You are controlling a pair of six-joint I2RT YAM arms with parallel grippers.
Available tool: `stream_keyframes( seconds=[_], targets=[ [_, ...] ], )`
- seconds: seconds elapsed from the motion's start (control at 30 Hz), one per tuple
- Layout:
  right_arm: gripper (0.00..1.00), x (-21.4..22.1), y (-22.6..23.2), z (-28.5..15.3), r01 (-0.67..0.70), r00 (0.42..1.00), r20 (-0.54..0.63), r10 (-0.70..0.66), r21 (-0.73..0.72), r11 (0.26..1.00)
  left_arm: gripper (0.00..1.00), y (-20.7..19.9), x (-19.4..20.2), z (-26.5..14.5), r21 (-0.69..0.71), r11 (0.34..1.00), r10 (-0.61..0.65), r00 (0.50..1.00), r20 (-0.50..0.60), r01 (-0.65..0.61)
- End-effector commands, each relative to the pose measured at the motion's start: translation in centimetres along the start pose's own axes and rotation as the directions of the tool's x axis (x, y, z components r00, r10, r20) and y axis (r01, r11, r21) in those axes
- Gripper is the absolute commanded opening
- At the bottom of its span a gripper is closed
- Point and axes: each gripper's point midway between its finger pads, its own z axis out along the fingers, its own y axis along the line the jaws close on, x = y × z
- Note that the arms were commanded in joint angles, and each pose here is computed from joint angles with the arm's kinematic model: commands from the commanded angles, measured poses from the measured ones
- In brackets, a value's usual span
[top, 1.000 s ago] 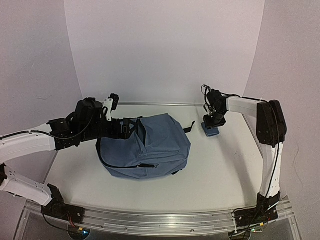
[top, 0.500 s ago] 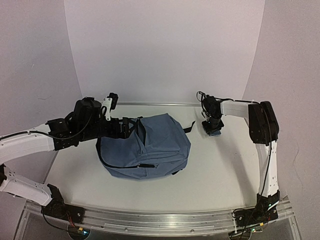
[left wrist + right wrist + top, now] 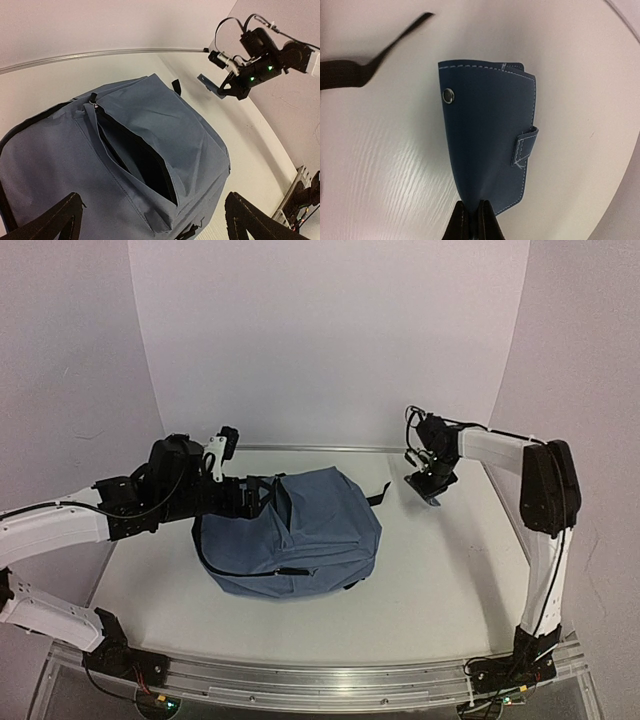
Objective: Pack the student bag
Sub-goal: Pick up the stationery from the center of the board.
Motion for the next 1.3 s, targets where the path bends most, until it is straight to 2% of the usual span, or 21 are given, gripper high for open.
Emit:
stream_keyframes(
  seconds=[0.0, 0.1, 0.2, 0.37, 0.53, 0.7, 0.83, 1.27],
  targets=[
    [0.00, -1.1, 1.8, -9.7, 0.134, 0.980, 0.167, -0.107, -0.158, 0.978, 1.00, -2.3, -1.6, -0.4, 0.089, 0.995, 0.051, 0.998, 0.021, -0.053],
    [0.00, -0.6, 3.7, -14.2, 0.205, 0.959, 0.247, -0.138, -0.270, 0.941, 1.00, -3.6, -1.4, -0.6, 0.160, 0.980, 0.118, 0.993, 0.004, -0.117],
    [0.00, 1.1, 6.0, -18.6, 0.287, 0.938, 0.303, -0.170, -0.398, 0.871, 1.00, -5.3, -0.8, -1.1, 0.265, 0.945, 0.198, 0.980, 0.007, -0.193],
    [0.00, 5.2, 10.5, -25.0, 0.419, 0.900, 0.377, -0.218, -0.612, 0.670, 1.00, -7.5, 0.1, -2.2, 0.400, 0.862, 0.327, 0.944, 0.033, -0.312],
    [0.00, 8.5, 14.4, -29.8, 0.506, 0.860, 0.453, -0.235, -0.703, 0.500, 0.98, -9.7, 0.9, -3.7, 0.521, 0.749, 0.424, 0.901, 0.098, -0.409],
    [0.00, 11.2, 18.6, -31.9, 0.566, 0.823, 0.481, -0.301, -0.729, 0.385, 0.97, -11.1, 2.0, -4.2, 0.565, 0.660, 0.514, 0.846, 0.141, -0.495],
    [0.00, 12.2, 20.5, -32.7, 0.573, 0.815, 0.482, -0.323, -0.754, 0.321, 0.97, -12.6, 2.3, -4.8, 0.595, 0.600, 0.542, 0.819, 0.190, -0.535],
    [0.00, 13.6, 23.9, -33.9, 0.578, 0.792, 0.489, -0.365, -0.794, 0.189, 0.97, -16.5, 3.0, -3.7, 0.608, 0.507, 0.605, 0.754, 0.255, -0.612]
  ],
)
